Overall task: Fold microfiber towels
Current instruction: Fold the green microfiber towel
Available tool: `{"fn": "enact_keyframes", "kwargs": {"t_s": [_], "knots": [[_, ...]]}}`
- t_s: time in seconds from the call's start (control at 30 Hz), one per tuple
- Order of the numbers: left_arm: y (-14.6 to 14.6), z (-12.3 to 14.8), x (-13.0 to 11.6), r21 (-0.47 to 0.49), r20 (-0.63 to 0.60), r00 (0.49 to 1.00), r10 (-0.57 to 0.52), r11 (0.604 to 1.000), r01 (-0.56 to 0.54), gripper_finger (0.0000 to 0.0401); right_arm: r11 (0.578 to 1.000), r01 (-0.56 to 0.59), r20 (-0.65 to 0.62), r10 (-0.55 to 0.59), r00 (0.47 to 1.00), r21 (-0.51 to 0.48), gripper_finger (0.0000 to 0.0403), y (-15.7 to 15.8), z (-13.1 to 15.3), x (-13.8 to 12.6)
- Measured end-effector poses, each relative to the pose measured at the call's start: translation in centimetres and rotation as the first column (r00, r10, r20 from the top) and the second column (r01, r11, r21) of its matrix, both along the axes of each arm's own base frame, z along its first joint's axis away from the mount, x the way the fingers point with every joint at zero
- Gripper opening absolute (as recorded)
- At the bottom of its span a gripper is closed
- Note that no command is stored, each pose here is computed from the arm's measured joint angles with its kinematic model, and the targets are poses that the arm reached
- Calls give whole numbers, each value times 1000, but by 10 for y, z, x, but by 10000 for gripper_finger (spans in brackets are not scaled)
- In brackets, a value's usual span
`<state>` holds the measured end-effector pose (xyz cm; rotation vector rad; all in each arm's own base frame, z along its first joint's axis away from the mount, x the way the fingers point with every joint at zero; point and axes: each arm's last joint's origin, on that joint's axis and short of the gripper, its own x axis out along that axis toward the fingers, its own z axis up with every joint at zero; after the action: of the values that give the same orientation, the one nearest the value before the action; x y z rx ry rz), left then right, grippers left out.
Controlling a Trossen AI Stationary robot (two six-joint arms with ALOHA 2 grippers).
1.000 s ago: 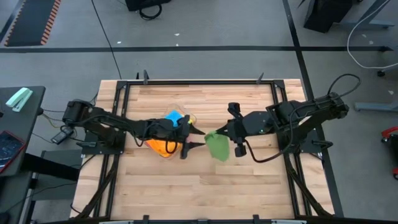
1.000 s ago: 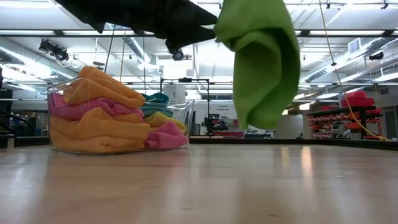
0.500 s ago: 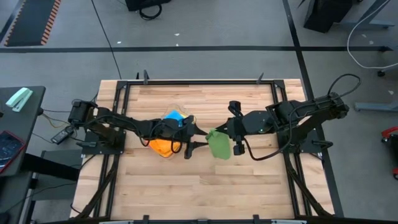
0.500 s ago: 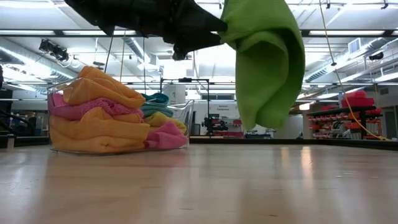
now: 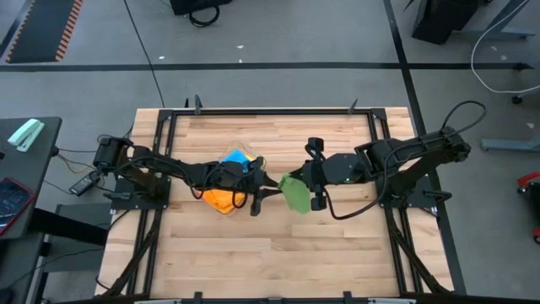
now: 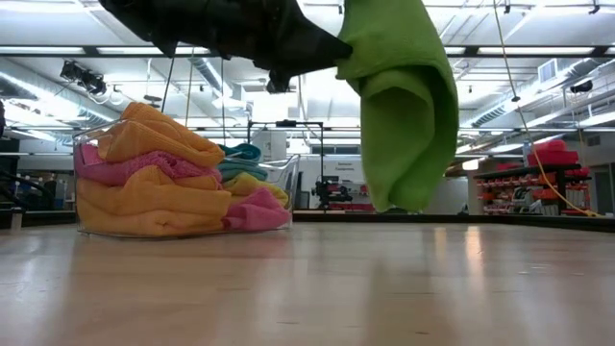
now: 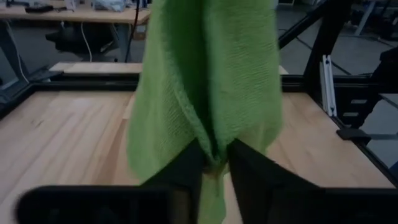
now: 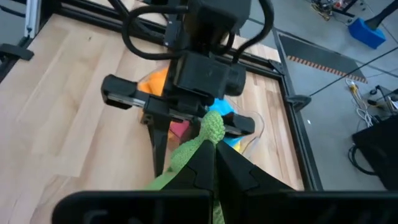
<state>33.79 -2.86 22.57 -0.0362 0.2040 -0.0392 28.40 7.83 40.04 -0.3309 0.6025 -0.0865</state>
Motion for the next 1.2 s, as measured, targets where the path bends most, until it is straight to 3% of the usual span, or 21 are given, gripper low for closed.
{"fn": "enact_keyframes", "kwargs": {"t_s": [0.13,0.4,0.57,0.8,0.97,1.07,1.2], "knots": [[0,1,0,16,8,1000,-5,1000,5,16,1000,8,5,-8,1000,-1,12,0,0,0],[-4,15,-9,-9,-7,998,-67,998,67,11,1000,25,-18,-25,1000,-13,12,-1,-1,-3],[-9,38,-15,-37,-235,969,-80,997,73,18,998,42,-74,-39,996,36,12,-4,-1,-15],[-11,68,-12,7,-368,926,-89,995,98,17,983,60,-228,-18,973,176,12,-1,-21,-19],[7,79,-9,33,-358,933,-43,998,59,12,990,89,-263,-56,963,114,12,-2,-32,-21],[27,80,-9,67,-361,932,30,998,-6,26,991,131,-248,-126,961,4,12,-12,-34,-19],[58,79,-11,179,-361,913,190,975,-133,25,969,177,-249,-216,944,-171,12,-34,-34,-16]]}}
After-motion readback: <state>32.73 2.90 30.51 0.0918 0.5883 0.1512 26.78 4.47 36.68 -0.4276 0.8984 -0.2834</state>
